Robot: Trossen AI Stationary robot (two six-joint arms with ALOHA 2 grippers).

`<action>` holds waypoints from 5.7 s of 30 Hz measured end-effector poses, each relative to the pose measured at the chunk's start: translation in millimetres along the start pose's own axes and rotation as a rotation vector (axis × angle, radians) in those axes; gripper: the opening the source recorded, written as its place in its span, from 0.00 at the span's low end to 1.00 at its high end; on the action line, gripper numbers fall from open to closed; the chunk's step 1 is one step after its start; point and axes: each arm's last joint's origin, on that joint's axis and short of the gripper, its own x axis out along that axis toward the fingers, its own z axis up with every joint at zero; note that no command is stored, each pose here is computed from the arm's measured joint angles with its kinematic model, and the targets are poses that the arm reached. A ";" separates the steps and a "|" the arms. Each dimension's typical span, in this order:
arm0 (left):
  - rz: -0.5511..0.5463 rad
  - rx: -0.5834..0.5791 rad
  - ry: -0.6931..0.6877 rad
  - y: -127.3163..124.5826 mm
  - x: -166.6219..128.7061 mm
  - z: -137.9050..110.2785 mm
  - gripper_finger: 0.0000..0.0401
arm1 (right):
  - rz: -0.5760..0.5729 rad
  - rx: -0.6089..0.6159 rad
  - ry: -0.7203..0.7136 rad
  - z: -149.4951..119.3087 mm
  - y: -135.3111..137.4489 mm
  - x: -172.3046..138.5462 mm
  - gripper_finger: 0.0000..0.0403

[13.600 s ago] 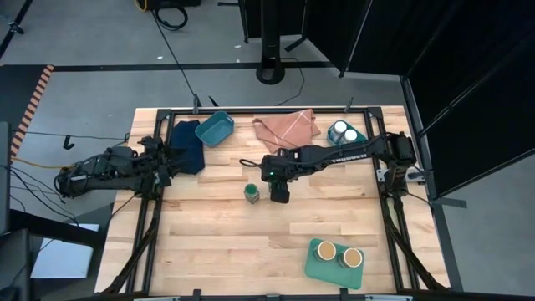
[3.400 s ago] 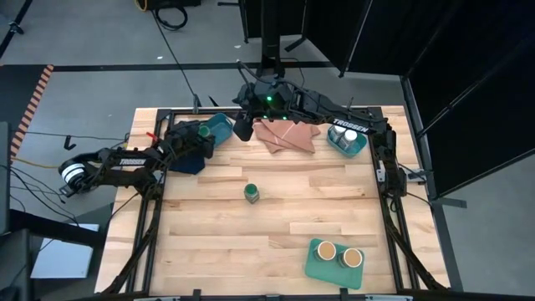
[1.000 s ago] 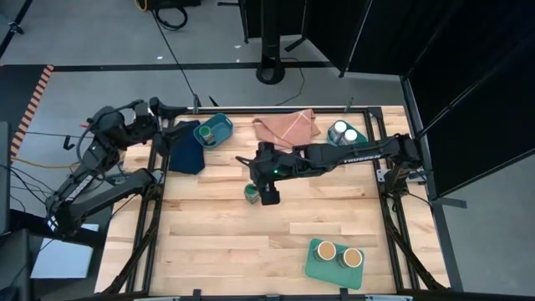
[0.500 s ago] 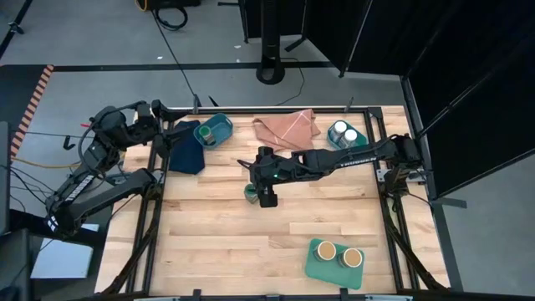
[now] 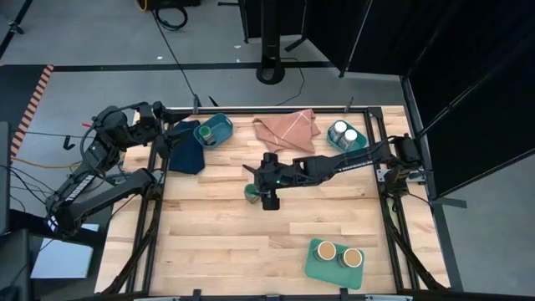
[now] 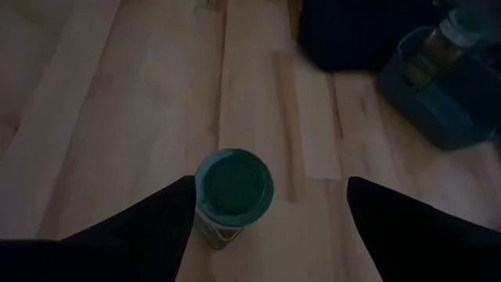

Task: Sort spices by type
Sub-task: Put the green seasoning bottle into the blue bin

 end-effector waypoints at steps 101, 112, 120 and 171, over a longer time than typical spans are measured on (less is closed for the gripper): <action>0.018 -0.134 0.053 1.7 0.4 -5.9 0.83 | 0.047 0.019 -0.247 -79.5 -25.4 89.0 0.69; 0.018 -0.134 0.053 1.7 0.4 -5.9 0.83 | 0.064 0.041 -0.251 -78.9 -24.3 88.7 0.50; 0.018 -0.134 0.053 1.7 0.4 -5.9 0.83 | 0.049 0.070 -0.245 -79.2 -23.9 88.7 0.56; 0.018 -0.161 0.172 12.0 16.2 -15.4 0.83 | 0.024 0.241 -0.274 -81.1 -26.6 119.8 0.50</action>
